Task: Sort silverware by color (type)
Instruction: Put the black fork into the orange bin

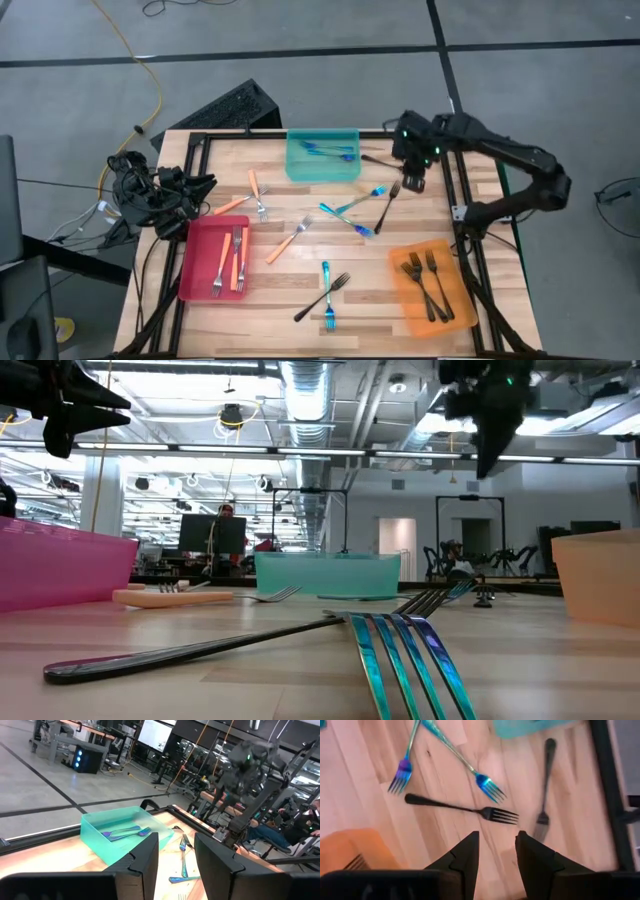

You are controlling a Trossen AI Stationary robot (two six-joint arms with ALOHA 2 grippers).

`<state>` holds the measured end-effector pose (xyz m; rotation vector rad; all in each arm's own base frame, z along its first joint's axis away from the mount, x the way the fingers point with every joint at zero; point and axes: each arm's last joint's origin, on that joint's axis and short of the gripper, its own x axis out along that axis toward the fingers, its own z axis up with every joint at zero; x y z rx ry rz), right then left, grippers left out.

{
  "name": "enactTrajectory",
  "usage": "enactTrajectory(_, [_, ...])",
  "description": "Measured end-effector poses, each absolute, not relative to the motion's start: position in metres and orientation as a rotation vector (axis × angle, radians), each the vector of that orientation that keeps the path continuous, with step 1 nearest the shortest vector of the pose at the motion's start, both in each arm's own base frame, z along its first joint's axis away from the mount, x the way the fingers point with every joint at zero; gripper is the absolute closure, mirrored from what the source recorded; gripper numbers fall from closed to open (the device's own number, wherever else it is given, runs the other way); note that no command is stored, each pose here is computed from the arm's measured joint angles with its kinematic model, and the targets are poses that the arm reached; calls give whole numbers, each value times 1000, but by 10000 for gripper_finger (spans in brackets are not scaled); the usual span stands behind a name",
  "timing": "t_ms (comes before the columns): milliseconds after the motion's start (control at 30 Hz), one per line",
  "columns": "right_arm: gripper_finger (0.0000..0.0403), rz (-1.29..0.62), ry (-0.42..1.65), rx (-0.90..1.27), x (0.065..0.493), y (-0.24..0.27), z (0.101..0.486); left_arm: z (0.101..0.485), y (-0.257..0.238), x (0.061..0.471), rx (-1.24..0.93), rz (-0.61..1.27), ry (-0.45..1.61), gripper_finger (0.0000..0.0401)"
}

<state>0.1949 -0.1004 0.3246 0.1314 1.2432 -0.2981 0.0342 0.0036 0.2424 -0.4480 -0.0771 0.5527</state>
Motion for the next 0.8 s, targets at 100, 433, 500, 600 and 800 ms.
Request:
enactTrajectory(100, [255, -343, 1202, 161, 188, -96, 293, 242, 4, 34, -448, 553, -77, 289])
enactTrajectory(433, [255, -792, 1073, 204, 186, -111, 214, 242, 4, 34, -448, 553, -77, 289])
enactTrajectory(500, [255, -798, 1101, 163, 186, -120, 211, 242, 4, 34, -447, 553, -77, 289])
enactTrajectory(600, [255, -735, 1156, 135, 186, -136, 211, 242, 4, 34, -448, 554, -77, 289])
enactTrajectory(800, [255, -637, 1259, 181, 180, -168, 204, 242, 4, 34, -447, 554, -77, 289])
